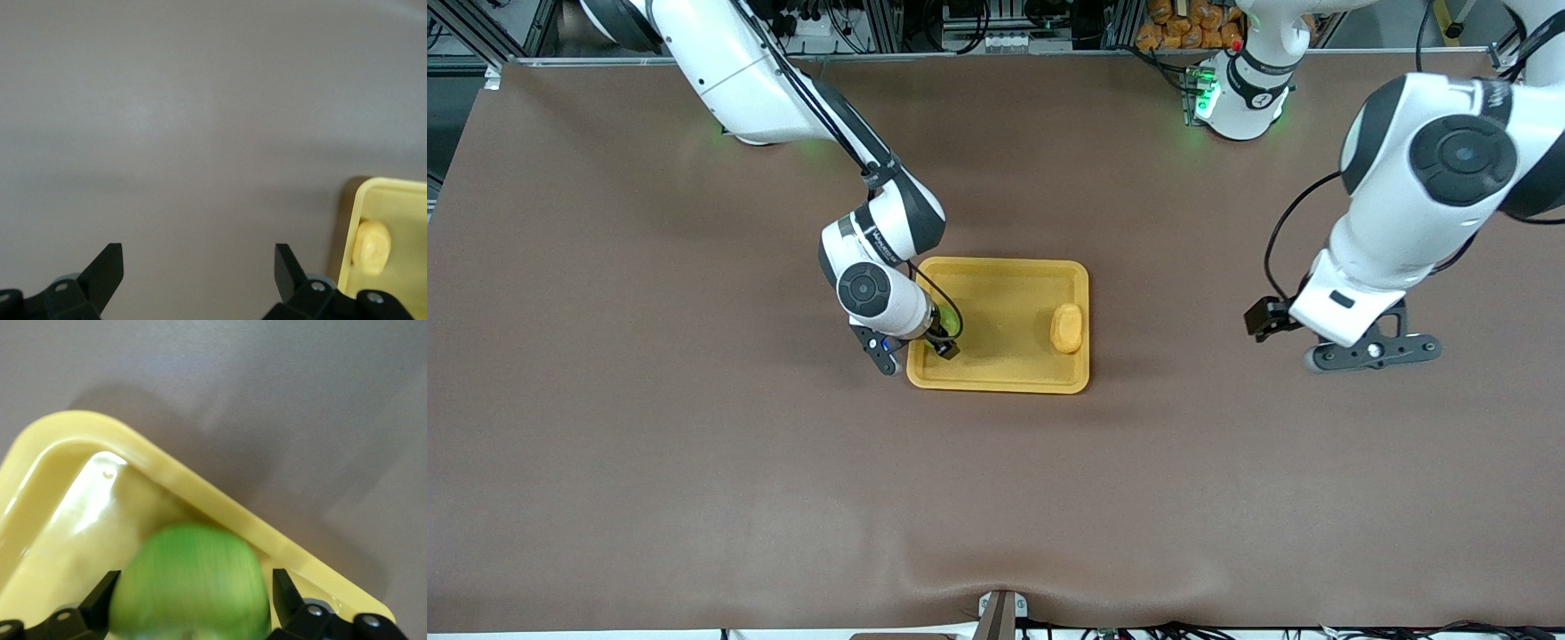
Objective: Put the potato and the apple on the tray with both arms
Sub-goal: 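Lower the apple onto the tray and open the right gripper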
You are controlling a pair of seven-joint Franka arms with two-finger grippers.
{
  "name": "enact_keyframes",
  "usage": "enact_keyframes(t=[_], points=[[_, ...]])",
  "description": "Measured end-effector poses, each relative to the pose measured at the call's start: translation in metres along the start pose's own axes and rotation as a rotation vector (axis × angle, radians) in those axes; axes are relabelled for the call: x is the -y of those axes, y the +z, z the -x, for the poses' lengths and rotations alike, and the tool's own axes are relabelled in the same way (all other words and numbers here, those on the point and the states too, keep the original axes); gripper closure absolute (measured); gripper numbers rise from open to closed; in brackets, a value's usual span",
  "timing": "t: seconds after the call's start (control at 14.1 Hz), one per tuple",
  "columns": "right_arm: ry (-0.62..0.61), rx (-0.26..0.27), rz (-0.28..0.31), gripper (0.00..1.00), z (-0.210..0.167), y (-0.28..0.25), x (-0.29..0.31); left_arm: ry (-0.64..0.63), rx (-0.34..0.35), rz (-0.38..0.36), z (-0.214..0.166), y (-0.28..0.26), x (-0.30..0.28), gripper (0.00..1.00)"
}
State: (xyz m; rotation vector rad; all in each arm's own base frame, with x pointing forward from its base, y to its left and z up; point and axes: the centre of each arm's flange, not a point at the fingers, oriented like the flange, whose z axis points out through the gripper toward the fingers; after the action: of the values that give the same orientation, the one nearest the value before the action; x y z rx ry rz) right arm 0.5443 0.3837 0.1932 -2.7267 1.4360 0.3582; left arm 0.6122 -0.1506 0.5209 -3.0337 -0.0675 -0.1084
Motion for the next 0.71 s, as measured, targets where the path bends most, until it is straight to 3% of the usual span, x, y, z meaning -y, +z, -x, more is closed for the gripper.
enact_keyframes(t=[0.35,0.71], points=[[0.017,-0.004,-0.007,0.00,-0.006,-0.010,0.006,0.079,0.033,0.029,0.025,-0.028,0.053,0.00],[0.025,0.017,0.047,0.00,-0.027,-0.069,0.019,0.152,0.047,0.031,0.042,-0.037,0.084,0.00]])
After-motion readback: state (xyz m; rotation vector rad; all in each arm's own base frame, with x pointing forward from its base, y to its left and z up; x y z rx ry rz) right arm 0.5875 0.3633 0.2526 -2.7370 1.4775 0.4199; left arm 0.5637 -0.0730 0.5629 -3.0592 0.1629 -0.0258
